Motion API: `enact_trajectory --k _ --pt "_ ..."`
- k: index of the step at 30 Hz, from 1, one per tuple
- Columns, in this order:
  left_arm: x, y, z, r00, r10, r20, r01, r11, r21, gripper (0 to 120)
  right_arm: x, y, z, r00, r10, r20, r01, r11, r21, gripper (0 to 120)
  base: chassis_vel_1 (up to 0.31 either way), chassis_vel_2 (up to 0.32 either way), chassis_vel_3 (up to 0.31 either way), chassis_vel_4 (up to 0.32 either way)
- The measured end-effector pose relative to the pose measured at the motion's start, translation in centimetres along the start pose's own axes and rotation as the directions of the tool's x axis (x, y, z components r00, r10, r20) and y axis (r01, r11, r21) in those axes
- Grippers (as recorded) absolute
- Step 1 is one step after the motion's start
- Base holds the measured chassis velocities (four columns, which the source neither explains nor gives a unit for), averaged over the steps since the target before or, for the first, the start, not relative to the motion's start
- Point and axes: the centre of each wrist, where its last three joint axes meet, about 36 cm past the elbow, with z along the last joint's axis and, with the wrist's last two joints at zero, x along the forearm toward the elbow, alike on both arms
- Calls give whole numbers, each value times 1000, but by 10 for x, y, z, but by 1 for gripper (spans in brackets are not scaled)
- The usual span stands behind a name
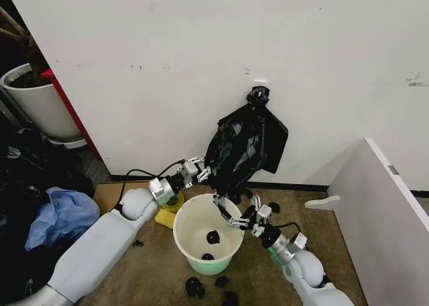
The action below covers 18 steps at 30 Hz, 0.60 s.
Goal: Place the garbage bag over the trash bin.
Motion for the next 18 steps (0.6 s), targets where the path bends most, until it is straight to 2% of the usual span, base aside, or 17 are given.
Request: enact_trajectory --k 3,4,8,10,12,14,15,16,18 --pt "0 -5 1 1000 -28 13 27 998 56 0 7 -6 -3 998 -69 13 69 997 -15 100 0 0 0 0" --pt "-1 -10 5 998 -55 15 53 994 100 0 17 -18 -11 987 -159 32 160 986 -42 100 0 0 0 0" --pt "-2 -17 10 997 -79 16 77 988 131 0 22 -32 -21 982 -181 52 183 982 -52 100 0 0 0 0" --pt "-2 -22 12 996 -92 20 87 984 154 0 15 -32 -25 993 -87 74 92 994 -65 100 0 0 0 0" --pt "-3 -26 14 995 -96 23 91 982 166 0 -2 -23 -26 993 100 59 -94 991 -100 100 0 0 0 0" --pt "-2 -26 17 995 -101 22 96 981 170 0 -15 -16 -24 979 204 30 -199 972 -123 100 0 0 0 0" --pt "-2 -26 21 994 -108 18 104 979 174 0 -30 -10 -22 954 300 8 -296 943 -150 100 0 0 0 0" --pt "-2 -26 21 994 -108 18 104 979 174 0 -30 -10 -22 954 300 8 -296 943 -150 100 0 0 0 0" --pt "-2 -27 24 993 -114 17 109 978 180 0 -55 -5 -22 912 409 -18 -404 893 -199 100 0 0 0 0"
